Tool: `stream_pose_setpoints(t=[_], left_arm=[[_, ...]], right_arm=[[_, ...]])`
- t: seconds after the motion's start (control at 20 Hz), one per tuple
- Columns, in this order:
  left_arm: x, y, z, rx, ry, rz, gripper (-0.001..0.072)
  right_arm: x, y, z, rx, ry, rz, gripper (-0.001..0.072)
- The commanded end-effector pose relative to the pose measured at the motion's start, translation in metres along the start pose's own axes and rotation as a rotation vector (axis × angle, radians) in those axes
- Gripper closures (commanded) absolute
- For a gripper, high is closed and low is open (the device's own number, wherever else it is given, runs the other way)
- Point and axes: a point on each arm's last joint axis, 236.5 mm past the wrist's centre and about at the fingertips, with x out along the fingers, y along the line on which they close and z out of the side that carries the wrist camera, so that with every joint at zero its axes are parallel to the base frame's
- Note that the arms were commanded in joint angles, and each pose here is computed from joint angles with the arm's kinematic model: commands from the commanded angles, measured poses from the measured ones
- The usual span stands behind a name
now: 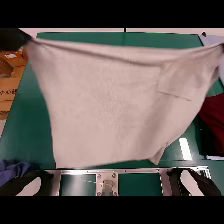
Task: Fold the shirts.
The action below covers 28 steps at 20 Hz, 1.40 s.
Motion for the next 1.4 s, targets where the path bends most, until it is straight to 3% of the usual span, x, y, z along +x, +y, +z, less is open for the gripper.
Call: stream_pose_setpoints(t=[0.0, 0.25, 0.5, 0.6, 0.8, 1.0, 1.35], left_arm=[[0.125, 0.031, -0.07, -0.063, 0.186, -0.027, 0.0683], [0.209, 0.085, -0.082, -0.158, 0.138, 0.059, 0.0684], [0.2, 0.098, -0.019, -0.126, -0.037, 0.102, 0.0684], [0.207, 0.096, -0.038, -0.131, 0.028, 0.086, 0.0684], [0.234, 0.098, -0.119, -0.151, 0.289, 0.048, 0.0684], [0.235, 0.116, -0.183, -0.158, 0.51, 0.102, 0.0684], [0.256, 0.101, -0.216, -0.142, 0.586, 0.073, 0.0682]], right_arm=[[0.093, -0.058, -0.092, 0.064, 0.203, -0.038, 0.0702], [0.189, -0.116, -0.136, 0.163, 0.328, -0.083, 0.0702], [0.228, -0.123, -0.094, 0.125, 0.269, -0.06, 0.0702], [0.228, -0.125, -0.09, 0.111, 0.267, -0.063, 0.0702], [0.212, -0.137, -0.142, 0.003, 0.469, -0.089, 0.0703], [0.193, -0.174, -0.182, -0.088, 0.609, -0.202, 0.0703], [0.193, -0.184, -0.205, -0.089, 0.68, -0.234, 0.0702]])
